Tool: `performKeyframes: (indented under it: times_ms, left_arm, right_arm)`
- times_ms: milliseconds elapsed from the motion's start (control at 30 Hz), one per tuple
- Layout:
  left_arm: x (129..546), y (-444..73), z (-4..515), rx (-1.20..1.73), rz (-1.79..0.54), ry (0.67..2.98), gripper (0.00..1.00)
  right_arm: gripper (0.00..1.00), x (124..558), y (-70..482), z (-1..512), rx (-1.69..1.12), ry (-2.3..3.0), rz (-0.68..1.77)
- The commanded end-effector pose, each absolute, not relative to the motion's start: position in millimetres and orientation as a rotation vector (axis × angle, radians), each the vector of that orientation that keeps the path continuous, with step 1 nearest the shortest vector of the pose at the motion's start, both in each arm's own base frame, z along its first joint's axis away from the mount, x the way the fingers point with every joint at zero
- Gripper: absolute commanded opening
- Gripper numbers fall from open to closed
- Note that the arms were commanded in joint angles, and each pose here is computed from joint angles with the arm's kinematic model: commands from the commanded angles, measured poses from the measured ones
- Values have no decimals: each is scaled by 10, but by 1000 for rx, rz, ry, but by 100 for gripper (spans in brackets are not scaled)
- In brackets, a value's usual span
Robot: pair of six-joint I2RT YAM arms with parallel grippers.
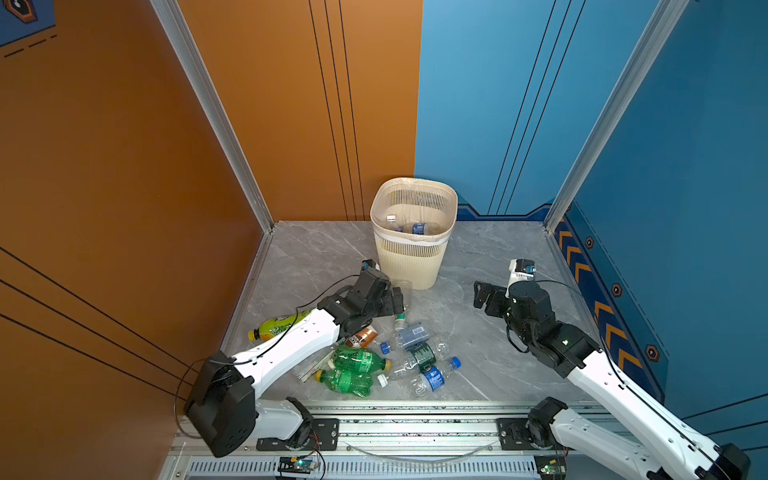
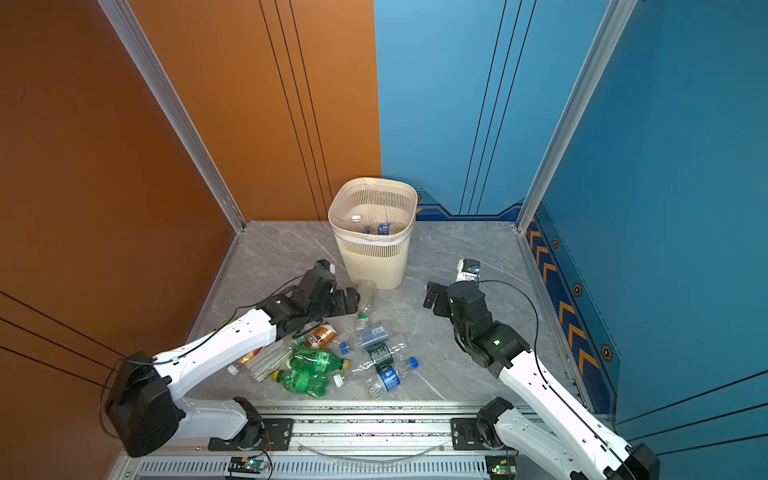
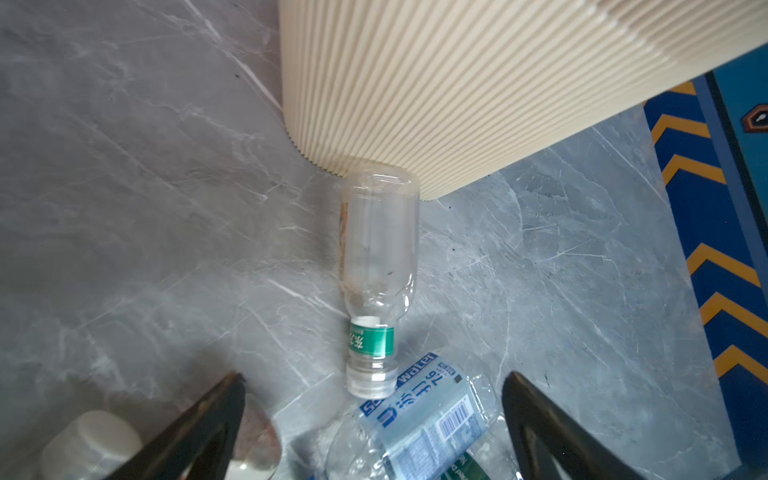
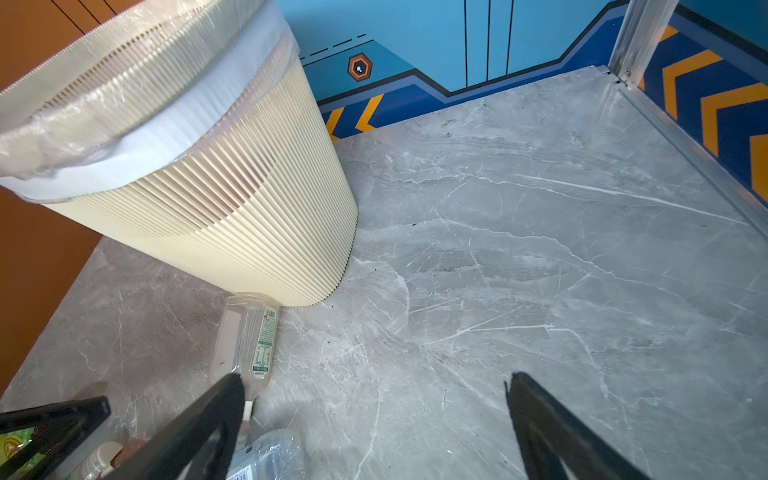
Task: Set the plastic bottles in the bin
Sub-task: 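Withdraw the right gripper from the wastebasket while the left gripper reaches toward the bin base, then grasp the clear bottle lying at the wastebasket base with the left gripper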
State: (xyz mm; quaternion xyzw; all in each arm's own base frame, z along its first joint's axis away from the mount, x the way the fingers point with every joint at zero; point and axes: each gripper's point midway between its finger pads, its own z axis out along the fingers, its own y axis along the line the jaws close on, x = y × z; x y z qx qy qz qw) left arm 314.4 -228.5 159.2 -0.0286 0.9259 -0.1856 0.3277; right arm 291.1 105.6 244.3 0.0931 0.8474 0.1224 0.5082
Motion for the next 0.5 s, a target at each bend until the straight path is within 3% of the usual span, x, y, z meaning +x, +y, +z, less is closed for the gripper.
performKeyframes:
  times_ms: [0,333,467]
  left_arm:
    - [3205,-2385,1514,-1,-383,2461,97]
    - [3443,-2648,1010,41,-273,2570,96]
    - [3503,-2692,838,49,-233,2610,91]
  right_arm:
    - [100,2856,948,2360,258,2058,263]
    - [100,2826,848,2301,294,2057,270]
    - [100,2825,831,2284,301,2058,275]
